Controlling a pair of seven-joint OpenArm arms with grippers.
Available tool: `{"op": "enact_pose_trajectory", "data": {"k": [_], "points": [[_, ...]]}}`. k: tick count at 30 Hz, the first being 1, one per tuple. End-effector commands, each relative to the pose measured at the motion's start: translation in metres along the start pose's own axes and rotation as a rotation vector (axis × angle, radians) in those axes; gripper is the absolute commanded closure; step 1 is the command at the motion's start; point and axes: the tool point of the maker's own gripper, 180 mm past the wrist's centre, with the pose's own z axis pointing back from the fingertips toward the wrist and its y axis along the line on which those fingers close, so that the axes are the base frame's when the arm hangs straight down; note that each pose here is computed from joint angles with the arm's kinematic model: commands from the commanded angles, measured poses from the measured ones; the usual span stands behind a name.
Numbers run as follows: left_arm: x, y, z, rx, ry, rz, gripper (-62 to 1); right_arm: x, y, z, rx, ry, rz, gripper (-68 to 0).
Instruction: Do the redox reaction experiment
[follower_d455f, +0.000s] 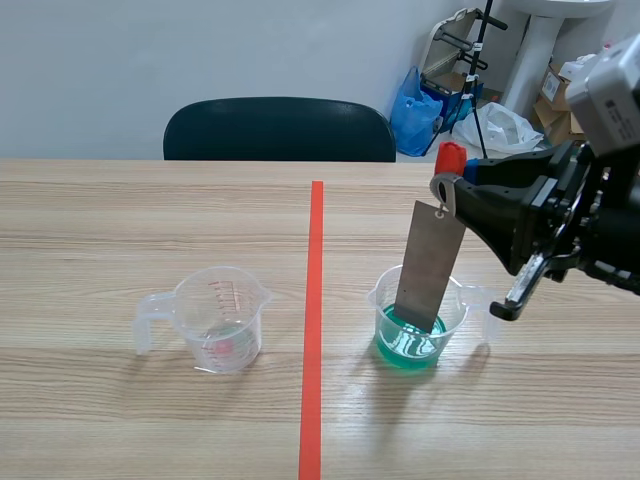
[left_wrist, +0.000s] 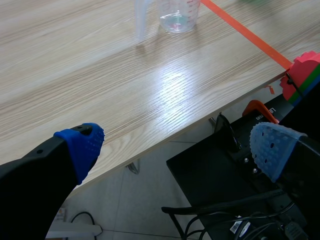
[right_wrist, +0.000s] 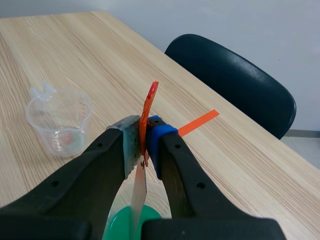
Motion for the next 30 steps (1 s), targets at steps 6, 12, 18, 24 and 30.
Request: {"op": "enact_pose_trajectory", "data": {"k": [6, 12, 18, 24, 30], "points": [[0.005, 0.000, -0.002, -0.004, -0.020, -0.004, -62.3, -0.008, -0.004, 0.000, -0.024, -0.029, 0.010, -0.6], [0.005, 0.000, -0.002, -0.004, -0.020, -0.004, -62.3, -0.023, -0.003, 0.000, -0.029, -0.038, -0.013, -0.6], [0.005, 0.000, -0.002, -0.004, -0.020, -0.004, -62.3, -0.034, -0.005, -0.003, -0.027, -0.048, -0.039, -0.6], [0.005, 0.000, -0.002, -0.004, -0.020, -0.004, -62.3, -0.043, -0.006, -0.002, -0.024, -0.040, -0.038, -0.6], [0.005, 0.000, -0.002, -0.004, -0.020, -0.004, -62.3, -0.045, -0.005, -0.002, -0.023, -0.036, -0.036, -0.6]]}}
